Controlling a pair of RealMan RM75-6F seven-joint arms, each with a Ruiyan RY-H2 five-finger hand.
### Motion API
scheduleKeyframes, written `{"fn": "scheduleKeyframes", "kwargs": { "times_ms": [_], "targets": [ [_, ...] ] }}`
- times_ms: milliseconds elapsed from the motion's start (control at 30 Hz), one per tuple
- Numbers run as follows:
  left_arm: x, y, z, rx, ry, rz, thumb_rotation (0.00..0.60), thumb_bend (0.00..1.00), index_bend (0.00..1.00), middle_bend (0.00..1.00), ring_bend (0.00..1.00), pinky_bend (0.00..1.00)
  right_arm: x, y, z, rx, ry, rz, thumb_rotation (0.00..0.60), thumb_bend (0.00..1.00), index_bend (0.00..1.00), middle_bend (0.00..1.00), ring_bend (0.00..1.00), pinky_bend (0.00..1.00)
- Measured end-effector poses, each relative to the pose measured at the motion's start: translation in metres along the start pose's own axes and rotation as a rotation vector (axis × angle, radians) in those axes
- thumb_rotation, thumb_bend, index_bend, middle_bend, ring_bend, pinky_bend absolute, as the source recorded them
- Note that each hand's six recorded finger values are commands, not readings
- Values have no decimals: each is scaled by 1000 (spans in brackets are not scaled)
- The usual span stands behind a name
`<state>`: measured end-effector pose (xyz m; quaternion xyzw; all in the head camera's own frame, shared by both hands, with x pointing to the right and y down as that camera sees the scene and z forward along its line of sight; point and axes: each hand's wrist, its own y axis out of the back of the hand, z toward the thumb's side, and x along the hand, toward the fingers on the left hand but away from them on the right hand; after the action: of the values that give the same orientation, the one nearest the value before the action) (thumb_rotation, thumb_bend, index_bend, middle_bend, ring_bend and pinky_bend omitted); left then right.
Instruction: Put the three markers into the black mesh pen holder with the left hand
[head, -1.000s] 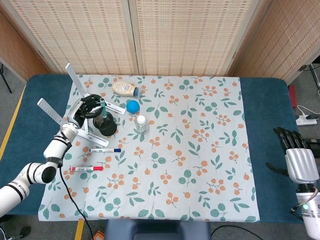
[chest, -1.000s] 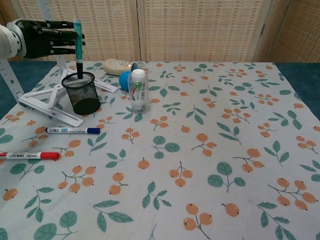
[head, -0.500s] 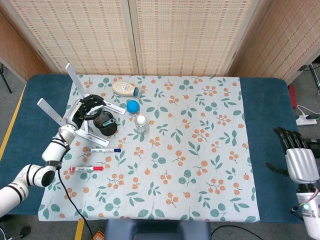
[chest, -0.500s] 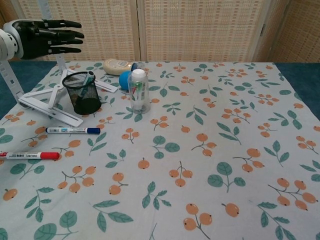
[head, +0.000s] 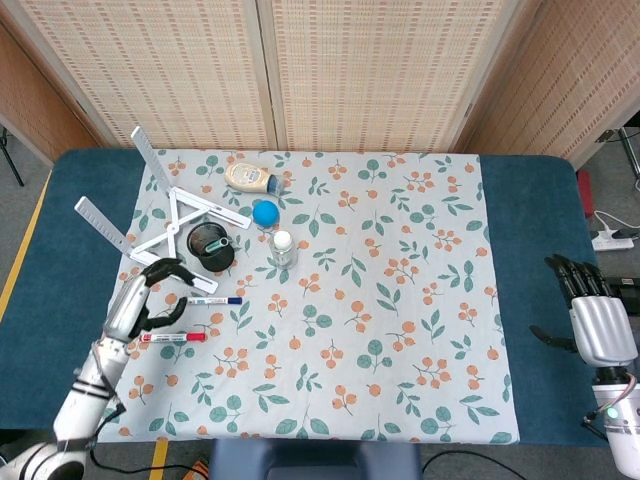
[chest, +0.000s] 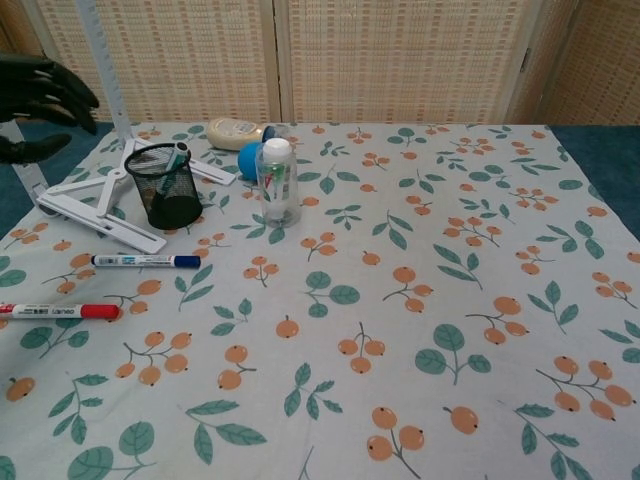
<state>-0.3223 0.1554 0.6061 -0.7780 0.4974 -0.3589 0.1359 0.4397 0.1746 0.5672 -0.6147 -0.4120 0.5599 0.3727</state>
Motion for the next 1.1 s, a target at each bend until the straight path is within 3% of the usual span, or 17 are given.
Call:
{"fn": "scheduleKeyframes", "kwargs": {
  "times_ms": [133,300,600,1100],
  "targets": [
    [-62,-10,-19,227,103,108,600,395,417,413,183,192,0,-1,1,1,2,4,600,27,111,74,117,97],
    [-103,-49,-37,316,225,154,600,394,414,393,183,190,0,-2,2,3,2,8,600,27,111,75,118,97],
    [-72,-102,-55,407,255,105,600,394,410,368,184,189,-1,-3,0,2,-2,10,600,27,110,74,118,97],
    [-42,-122,-79,485,305,87,600,394,411,366,184,188,-2,-5,-2,1,-9,20,600,27,110,75,118,97]
  ]
}}
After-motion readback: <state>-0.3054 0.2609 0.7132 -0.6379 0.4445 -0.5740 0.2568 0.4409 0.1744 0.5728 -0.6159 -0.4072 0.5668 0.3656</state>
